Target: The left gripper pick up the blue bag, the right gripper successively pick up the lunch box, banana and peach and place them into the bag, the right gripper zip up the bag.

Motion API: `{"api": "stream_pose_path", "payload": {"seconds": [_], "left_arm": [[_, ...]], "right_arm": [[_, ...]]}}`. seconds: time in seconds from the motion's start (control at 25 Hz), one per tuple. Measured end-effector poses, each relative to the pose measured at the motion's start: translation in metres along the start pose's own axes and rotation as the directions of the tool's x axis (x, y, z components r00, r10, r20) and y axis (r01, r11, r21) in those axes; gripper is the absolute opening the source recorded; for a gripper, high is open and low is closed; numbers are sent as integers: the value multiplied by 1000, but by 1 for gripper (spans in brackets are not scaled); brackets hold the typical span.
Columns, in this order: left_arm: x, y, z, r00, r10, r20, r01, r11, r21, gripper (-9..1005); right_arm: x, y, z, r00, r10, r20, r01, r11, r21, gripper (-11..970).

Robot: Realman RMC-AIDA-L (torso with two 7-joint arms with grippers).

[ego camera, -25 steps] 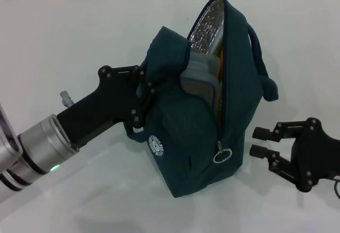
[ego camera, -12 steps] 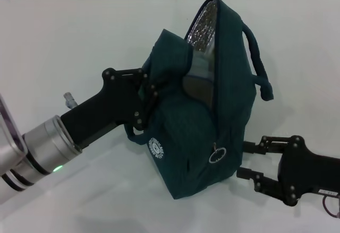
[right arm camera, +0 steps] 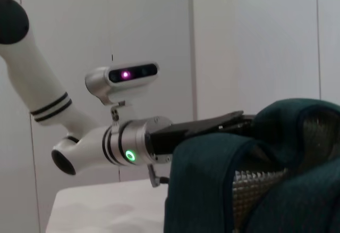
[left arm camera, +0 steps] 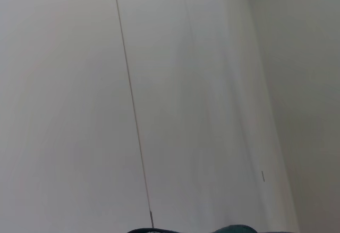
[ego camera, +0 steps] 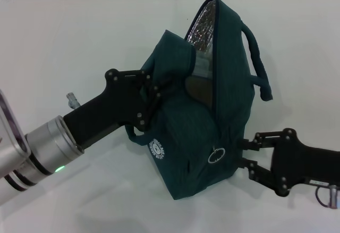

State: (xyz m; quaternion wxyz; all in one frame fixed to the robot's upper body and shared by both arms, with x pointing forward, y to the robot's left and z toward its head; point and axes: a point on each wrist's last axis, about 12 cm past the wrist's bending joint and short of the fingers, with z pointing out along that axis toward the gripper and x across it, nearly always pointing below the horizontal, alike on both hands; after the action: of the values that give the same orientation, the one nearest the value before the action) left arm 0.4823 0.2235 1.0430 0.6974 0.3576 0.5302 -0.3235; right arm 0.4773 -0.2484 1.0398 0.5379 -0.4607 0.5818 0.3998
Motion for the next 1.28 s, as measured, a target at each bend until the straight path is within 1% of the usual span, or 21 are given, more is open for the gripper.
{"api": "stream_pose_path", "payload": {"seconds": [0.2,0.36,0.52,0.68,0.76,1.16,1.28], "left_arm": [[0,-1,0,1000,-2,3,2,1000,1,38],[0,-1,0,1000,-2,4,2,1000,2,39],[0,-1,0,1000,-2,5,2,1000,2,39],[-1,-1,1,1000,-1,6,1,1000,3,39],[-1,-1,1,1000,0,6,0,1000,3,38],[-1,1,3,1000,3,5,-3,1000,7,53],[-1,1,3,1000,3,5,-3,1000,7,59]], "right_arm": [[1,-5,10,999,18,-41,-18,1000,-15,271],[2,-5,20,997,8,-71,-13,998,-59,274],[1,-5,26,996,22,-89,-30,996,-89,278],[1,-1,29,995,20,-99,-33,991,-133,335],[1,-1,29,995,20,-99,-33,990,-137,364],[-1,-4,29,997,20,-79,-28,994,-108,266],[-1,-5,29,997,17,-75,-24,995,-101,153]]}}
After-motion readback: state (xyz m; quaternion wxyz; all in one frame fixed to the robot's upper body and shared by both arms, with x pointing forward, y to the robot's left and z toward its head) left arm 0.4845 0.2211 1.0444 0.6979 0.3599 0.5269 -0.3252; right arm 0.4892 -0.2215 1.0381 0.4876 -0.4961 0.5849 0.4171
